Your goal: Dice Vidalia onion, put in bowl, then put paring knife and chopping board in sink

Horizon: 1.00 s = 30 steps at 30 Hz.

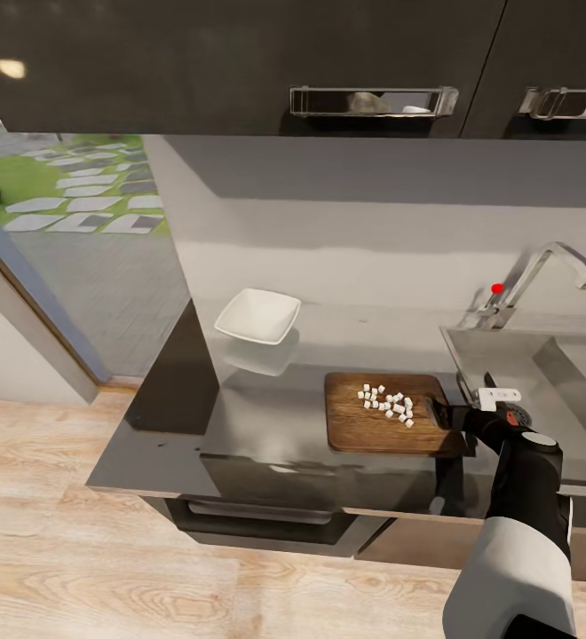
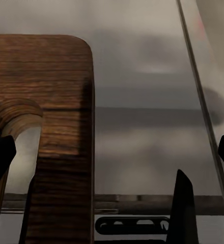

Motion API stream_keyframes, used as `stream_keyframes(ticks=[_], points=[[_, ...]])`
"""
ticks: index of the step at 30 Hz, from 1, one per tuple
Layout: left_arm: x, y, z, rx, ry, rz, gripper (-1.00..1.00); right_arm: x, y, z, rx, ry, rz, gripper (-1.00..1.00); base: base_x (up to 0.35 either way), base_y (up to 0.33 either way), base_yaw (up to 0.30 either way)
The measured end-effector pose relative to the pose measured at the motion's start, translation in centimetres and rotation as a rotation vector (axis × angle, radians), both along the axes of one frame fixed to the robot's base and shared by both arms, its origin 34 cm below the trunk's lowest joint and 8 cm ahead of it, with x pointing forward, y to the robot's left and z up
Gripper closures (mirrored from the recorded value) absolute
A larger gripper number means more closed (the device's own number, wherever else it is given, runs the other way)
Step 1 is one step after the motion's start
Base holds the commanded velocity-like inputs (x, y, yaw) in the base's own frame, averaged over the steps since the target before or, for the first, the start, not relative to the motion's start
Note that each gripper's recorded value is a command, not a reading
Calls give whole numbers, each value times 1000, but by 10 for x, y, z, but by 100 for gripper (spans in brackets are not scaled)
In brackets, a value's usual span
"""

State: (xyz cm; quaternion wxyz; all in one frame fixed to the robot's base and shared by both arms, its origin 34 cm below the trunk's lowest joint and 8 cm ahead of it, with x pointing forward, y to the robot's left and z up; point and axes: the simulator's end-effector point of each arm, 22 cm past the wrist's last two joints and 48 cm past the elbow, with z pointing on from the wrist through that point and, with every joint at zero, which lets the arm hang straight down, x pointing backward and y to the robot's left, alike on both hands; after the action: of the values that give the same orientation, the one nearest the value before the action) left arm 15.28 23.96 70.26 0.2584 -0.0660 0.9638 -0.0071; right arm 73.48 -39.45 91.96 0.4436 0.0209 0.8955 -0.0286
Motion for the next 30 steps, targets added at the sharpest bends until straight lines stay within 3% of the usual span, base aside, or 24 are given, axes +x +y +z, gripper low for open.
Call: stream_keyframes(ticks=[8,30], points=[[0,0,0,0,0,0,-100,0,0,0,0,0,1,-100,-121,0,0],[-2,0,0,0,8,-1,-100,-1,1,-6,3,10,2,-100,-6,0,0]])
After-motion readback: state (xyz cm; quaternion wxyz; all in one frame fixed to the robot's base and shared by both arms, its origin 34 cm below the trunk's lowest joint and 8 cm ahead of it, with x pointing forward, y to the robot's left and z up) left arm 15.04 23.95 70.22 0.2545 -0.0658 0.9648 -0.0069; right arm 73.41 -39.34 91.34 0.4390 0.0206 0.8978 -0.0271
